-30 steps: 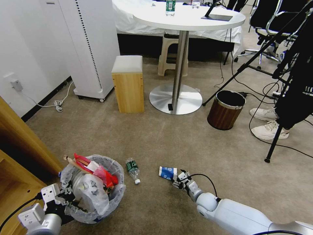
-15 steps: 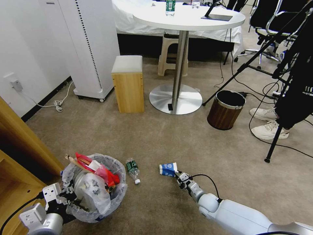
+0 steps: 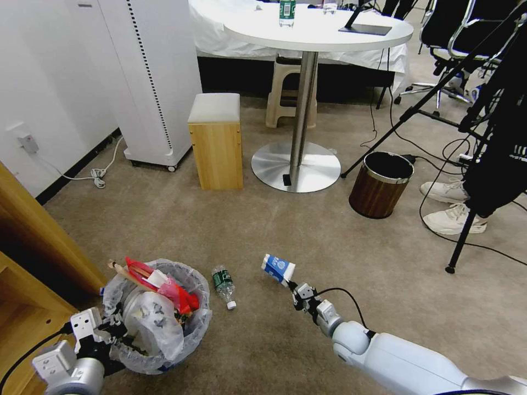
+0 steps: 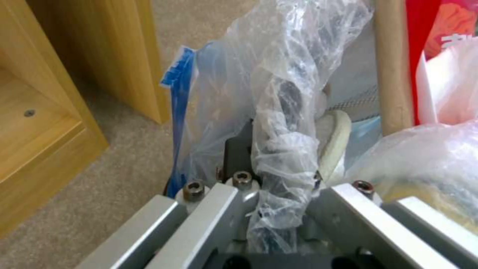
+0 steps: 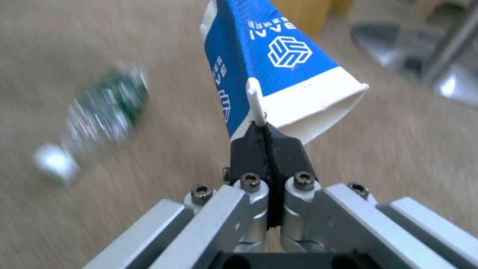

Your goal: Pick up the trash bin and place the garbage on the floor into it.

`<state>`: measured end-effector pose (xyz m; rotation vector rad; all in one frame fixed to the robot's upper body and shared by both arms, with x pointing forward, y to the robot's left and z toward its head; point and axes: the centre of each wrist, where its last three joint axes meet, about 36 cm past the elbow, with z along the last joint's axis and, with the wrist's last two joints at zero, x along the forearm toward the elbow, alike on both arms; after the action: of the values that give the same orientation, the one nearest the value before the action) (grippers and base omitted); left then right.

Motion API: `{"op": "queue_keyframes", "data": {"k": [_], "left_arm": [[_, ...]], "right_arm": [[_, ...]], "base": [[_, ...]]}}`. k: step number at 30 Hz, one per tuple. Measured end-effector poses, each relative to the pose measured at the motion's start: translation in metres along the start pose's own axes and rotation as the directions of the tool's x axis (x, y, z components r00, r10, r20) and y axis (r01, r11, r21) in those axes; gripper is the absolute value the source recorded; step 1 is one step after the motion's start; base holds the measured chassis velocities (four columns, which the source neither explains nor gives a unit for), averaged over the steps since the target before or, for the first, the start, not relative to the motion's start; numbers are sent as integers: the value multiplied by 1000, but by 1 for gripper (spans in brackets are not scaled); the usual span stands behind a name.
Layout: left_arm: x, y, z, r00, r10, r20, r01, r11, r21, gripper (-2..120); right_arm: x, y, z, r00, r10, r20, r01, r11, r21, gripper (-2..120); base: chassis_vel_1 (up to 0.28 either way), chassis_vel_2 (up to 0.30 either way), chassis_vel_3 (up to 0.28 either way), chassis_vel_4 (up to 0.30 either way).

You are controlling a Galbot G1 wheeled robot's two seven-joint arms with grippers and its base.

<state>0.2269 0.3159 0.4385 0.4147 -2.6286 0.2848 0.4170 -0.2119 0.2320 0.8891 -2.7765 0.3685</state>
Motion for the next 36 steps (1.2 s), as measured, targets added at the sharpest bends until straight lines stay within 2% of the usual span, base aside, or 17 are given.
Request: {"op": "queue_keyframes", "data": {"k": [1,3,6,7,9,11,13,14,16,18,21,22,24,26,27,32,36], "left_arm": [[-1,1,1,1000,-4,-2,4,1000,-1,0],[-1,1,1,1000,-5,-3,5,1000,-1,0],[0,2,2,1000,-8,-5,8,1000,1,0],[0,2,2,1000,-8,-5,8,1000,1,0],[0,2,3,1000,-12,-7,12,1000,0,0],[1,3,3,1000,-13,-7,13,1000,-1,0],[3,2,1,1000,-12,-6,11,1000,-4,0],[3,2,1,1000,-12,-6,11,1000,-4,0],[4,2,0,1000,-12,-5,11,1000,-7,0],[5,2,-1,1000,-11,-5,11,1000,-9,0],[10,0,-5,1000,-5,2,5,1000,-12,0],[10,0,-5,1000,-5,2,5,1000,-12,0],[14,-2,-9,1000,1,4,-1,1000,-11,0],[15,-2,-10,1000,2,5,-2,1000,-11,0],[18,-4,-13,1000,7,6,-7,1000,-9,0],[26,-5,-21,1000,16,9,-16,1000,-9,0],[31,-6,-26,1000,22,11,-21,1000,-10,0]], "right_arm": [[-1,-5,-18,996,-42,79,43,999,-15,0],[-1,-5,-20,995,-48,89,49,999,-16,0],[-5,-13,-40,974,-114,198,119,993,-15,0],[-5,-13,-40,974,-114,198,119,993,-15,0],[-10,-18,-69,922,-197,332,214,977,-16,0],[-11,-18,-76,911,-210,355,232,972,-20,0],[-13,-12,-118,813,-309,494,372,927,-33,0],[-13,-12,-118,813,-309,494,372,927,-33,0],[-15,-4,-143,746,-369,554,456,890,-22,0],[-15,-1,-150,729,-384,566,477,878,-19,0],[-20,11,-167,674,-459,579,558,830,8,0],[-20,11,-167,674,-459,579,558,830,8,0],[-27,19,-174,646,-511,566,608,794,24,0],[-28,21,-175,643,-520,563,615,788,25,0],[-32,29,-175,630,-550,548,640,767,35,0],[-36,50,-166,627,-599,497,683,730,18,0],[-34,69,-152,642,-617,455,699,715,-18,0]], "base": [[0,0,0,0],[0,0,0,0],[0,0,0,0],[0,0,0,0],[0,0,0,0],[0,0,0,0],[0,0,0,0],[0,0,0,0],[0,0,0,0],[0,0,0,0],[0,0,0,0],[0,0,0,0],[0,0,0,0],[0,0,0,0],[0,0,0,0],[0,0,0,0],[0,0,0,0]]}}
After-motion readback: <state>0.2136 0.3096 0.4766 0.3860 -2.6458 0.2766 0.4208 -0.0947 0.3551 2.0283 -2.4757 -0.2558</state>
